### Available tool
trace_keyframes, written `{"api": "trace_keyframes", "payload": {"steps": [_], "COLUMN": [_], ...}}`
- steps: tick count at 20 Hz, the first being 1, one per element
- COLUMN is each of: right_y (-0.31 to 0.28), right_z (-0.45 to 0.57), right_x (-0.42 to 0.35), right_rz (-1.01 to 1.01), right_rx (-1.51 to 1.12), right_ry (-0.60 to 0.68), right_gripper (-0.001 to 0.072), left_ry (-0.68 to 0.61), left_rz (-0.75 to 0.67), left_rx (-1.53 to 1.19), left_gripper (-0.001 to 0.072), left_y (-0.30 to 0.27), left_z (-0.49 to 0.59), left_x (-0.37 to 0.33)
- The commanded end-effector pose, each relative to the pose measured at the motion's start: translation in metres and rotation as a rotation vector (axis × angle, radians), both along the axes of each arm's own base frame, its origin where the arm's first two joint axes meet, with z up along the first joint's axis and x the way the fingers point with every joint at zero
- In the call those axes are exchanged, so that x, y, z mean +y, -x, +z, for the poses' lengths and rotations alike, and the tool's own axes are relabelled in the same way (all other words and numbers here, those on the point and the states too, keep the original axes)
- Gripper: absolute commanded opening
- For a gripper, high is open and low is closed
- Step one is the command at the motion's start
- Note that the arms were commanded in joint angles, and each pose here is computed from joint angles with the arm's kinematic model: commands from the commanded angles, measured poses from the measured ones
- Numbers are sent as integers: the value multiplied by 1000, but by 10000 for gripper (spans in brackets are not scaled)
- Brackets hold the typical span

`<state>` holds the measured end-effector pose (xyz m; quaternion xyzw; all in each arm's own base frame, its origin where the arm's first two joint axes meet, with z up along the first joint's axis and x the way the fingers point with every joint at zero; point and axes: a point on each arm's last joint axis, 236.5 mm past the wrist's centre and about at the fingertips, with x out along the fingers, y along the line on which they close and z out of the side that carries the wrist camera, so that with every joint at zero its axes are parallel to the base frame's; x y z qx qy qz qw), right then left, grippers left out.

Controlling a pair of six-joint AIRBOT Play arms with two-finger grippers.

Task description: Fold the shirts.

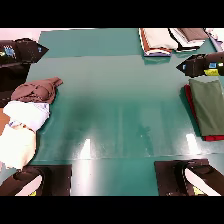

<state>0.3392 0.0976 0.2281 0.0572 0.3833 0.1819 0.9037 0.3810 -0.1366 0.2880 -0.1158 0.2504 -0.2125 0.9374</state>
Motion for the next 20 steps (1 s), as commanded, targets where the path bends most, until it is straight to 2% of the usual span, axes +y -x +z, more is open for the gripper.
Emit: {"api": "trace_keyframes", "payload": {"steps": [1, 14, 15, 16, 17, 20], "right_y": [0, 0, 0, 0, 0, 0], "right_z": [1, 1, 1, 1, 1, 1], "right_x": [1, 1, 1, 1, 1, 2], "right_rz": [2, 2, 3, 3, 3, 3], "right_rx": [-2, -2, -2, -2, -2, -3], "right_ry": [-2, -2, -2, -2, -2, -4], "right_gripper": [16, 16, 15, 15, 16, 15], "left_ry": [1, 1, -66, -160, -234, -438], "left_rz": [1, 28, 54, 93, 170, 337], "left_rx": [-4, -56, -95, -122, -113, 85], "left_gripper": [25, 27, 95, 427, 585, 588], "left_y": [0, -8, -14, -21, -31, -60], "left_z": [1, 11, 12, 9, 0, -70], "left_x": [0, 5, 17, 33, 56, 128]}}
